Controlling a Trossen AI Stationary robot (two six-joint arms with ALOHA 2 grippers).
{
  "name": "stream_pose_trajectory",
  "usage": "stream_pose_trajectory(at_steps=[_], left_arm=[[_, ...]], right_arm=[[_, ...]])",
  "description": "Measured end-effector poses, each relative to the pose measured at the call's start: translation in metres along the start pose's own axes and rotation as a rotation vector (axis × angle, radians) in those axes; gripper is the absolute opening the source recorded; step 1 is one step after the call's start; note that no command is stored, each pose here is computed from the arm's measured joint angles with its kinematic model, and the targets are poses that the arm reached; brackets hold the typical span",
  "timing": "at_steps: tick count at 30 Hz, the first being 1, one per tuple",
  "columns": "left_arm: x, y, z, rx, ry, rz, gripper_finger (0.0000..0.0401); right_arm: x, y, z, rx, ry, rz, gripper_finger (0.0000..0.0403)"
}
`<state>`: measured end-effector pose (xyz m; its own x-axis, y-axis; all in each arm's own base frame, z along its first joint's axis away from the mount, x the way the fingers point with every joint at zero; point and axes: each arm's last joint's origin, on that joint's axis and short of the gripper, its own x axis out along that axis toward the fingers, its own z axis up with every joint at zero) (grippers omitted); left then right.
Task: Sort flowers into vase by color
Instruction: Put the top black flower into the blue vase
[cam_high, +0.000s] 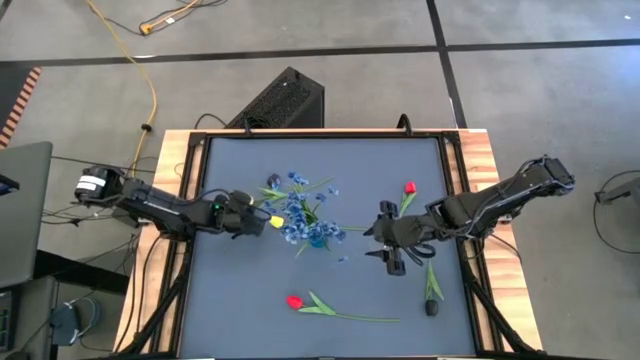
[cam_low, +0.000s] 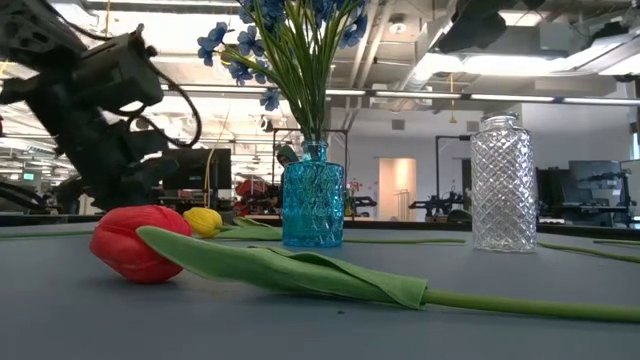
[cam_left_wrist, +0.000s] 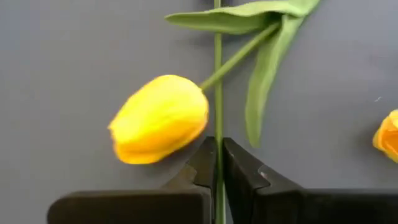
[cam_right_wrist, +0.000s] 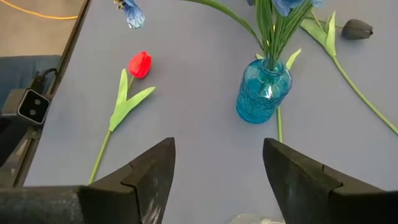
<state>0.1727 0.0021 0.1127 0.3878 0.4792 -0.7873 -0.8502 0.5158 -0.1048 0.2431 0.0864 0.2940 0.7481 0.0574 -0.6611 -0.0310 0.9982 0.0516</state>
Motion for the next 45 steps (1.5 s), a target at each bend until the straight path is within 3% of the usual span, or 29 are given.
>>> stream_pose_trajectory(at_steps=[4,10,18,24,27,29,35,39,45], left_arm=[[-0.012,-0.011,0.017,0.069,0.019,0.01,0.0002],[-0.046,-0.021,0.051,0.168,-0.031,0.153,0.0],[-0.089,-0.021,0.093,0.306,0.022,0.304,0.0],[-0.115,-0.032,0.108,0.424,-0.107,0.325,0.0],[-0.115,-0.047,0.101,0.58,-0.14,0.286,0.0],[-0.106,-0.05,0.096,0.671,-0.053,0.304,0.0],[-0.075,-0.038,0.095,0.664,0.154,0.536,0.0],[-0.066,-0.033,0.096,0.74,0.237,0.634,0.0],[-0.078,-0.03,0.104,0.794,0.229,0.722,0.0]], right_arm=[[-0.001,0.003,0.0,-0.005,-0.002,0.008,0.027],[-0.002,0.009,-0.001,0.005,-0.014,0.031,0.027],[-0.004,0.016,0.001,-0.003,-0.044,0.058,0.027],[-0.004,0.016,0.001,-0.001,-0.052,0.06,0.027],[-0.004,0.016,0.001,-0.001,-0.052,0.059,0.027],[-0.004,0.016,0.001,-0.001,-0.052,0.059,0.027],[-0.003,0.012,0.003,0.005,-0.061,0.048,0.027],[-0.002,0.011,0.004,0.015,-0.061,0.044,0.027],[-0.002,0.011,0.004,0.016,-0.063,0.046,0.027]])
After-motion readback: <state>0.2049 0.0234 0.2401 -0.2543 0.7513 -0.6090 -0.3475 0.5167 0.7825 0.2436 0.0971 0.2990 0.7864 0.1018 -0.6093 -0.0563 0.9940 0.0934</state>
